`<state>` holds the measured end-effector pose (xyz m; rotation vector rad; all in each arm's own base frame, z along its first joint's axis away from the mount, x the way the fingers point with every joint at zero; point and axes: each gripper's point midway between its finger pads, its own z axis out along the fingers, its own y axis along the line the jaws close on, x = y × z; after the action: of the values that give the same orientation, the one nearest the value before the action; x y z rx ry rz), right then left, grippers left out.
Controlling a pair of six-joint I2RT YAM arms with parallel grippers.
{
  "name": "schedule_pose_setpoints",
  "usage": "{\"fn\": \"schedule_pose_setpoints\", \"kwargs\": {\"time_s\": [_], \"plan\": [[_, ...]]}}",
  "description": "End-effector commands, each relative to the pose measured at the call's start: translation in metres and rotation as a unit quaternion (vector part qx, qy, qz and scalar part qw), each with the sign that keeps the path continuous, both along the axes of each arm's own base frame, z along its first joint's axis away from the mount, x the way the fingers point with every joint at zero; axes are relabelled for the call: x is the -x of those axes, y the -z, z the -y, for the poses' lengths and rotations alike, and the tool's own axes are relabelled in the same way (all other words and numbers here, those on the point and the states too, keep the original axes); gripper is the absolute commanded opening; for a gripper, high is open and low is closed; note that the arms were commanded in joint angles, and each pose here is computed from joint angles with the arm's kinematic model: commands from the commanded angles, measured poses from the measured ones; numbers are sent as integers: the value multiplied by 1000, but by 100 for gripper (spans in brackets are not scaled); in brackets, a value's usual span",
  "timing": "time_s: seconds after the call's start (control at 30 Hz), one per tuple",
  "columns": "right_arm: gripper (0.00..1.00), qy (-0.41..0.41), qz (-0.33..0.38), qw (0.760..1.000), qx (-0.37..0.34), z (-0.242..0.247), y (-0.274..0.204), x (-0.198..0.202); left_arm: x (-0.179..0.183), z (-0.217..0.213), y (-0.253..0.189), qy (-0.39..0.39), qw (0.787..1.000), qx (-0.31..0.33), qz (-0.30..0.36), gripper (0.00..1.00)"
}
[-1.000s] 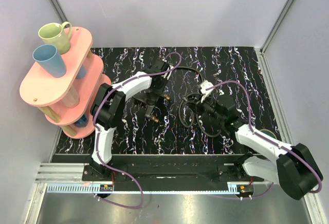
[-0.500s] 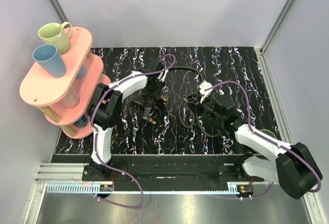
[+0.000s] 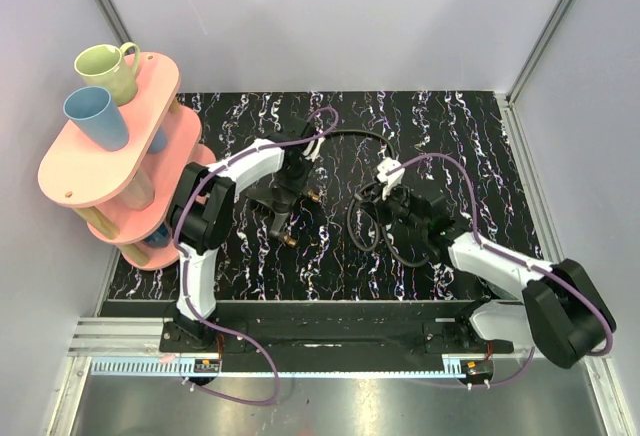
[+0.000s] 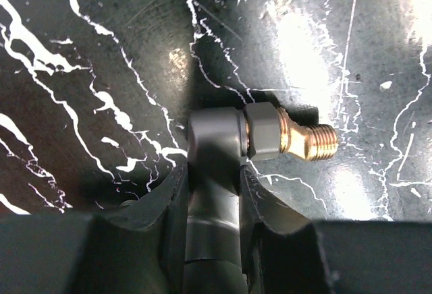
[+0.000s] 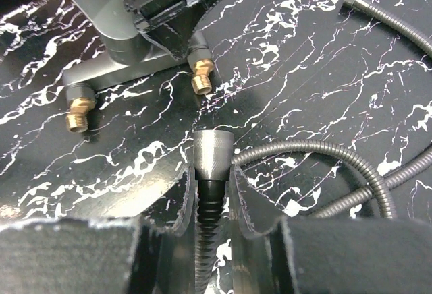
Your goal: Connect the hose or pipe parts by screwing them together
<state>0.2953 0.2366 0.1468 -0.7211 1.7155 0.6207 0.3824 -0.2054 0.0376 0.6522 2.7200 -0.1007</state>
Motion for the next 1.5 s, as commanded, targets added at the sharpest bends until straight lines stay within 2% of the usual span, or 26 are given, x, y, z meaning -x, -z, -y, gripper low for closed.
{"fn": "schedule_pose_setpoints", "kwargs": {"time_s": [0.0,0.13,0.2,0.3,0.43,0.57,0.87,1.47], "plan": [[0,-30,50,998,29,-12,-19,-20,0,-11,-24,-55,998,5,34,0],[0,-99,114,986,64,-24,-20,-18,8,-3,-48,-65,996,46,41,0],[0,-151,161,970,99,-32,-19,-16,17,-2,-53,-64,996,56,33,0],[0,-179,214,951,137,-37,-16,-24,32,-2,-55,-65,996,62,14,0],[0,-179,254,930,196,-40,-3,-39,45,-6,-56,-78,995,67,0,0],[0,-172,320,896,254,-47,4,-49,52,-5,-59,-79,994,75,-6,0],[0,-191,351,856,329,-79,34,-54,59,-3,-48,-74,994,81,-24,0],[0,-224,342,850,332,-114,45,-48,60,-1,-51,-84,992,87,-22,0]]}}
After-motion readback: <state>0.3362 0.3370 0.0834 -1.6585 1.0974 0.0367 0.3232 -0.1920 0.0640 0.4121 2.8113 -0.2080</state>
